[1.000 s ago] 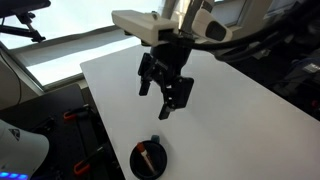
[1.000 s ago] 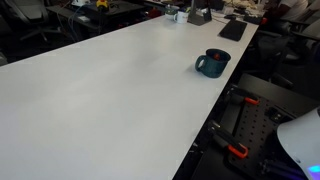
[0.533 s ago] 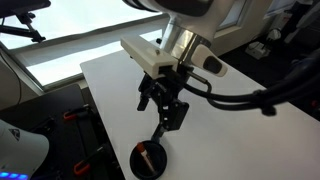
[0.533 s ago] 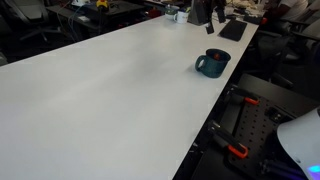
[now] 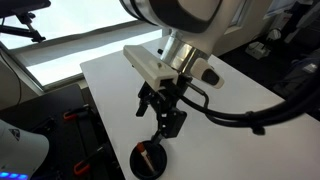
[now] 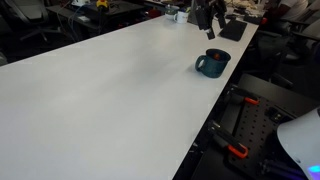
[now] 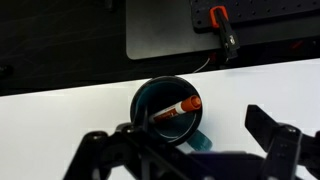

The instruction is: Take the marker out of the mug and place it to the left of the mug

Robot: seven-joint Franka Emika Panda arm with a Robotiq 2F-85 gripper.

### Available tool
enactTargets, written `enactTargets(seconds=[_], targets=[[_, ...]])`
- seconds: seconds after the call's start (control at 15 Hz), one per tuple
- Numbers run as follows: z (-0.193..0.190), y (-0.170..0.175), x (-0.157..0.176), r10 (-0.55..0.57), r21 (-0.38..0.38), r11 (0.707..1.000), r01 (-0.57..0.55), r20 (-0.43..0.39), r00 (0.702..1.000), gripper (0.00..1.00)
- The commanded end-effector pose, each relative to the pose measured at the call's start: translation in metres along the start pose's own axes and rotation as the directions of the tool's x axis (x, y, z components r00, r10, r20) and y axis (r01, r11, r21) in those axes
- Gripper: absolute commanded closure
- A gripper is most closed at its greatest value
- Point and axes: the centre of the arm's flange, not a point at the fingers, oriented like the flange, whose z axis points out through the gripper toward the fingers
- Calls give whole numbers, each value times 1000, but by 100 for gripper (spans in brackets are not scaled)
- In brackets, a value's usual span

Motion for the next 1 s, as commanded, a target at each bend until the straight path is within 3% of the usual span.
enactTargets(seconds=[0.0,0.93], targets=[[1,-2,6,32,4,999,-33,32,999,0],[30,6,20,41,17,999,-42,78,996,0]])
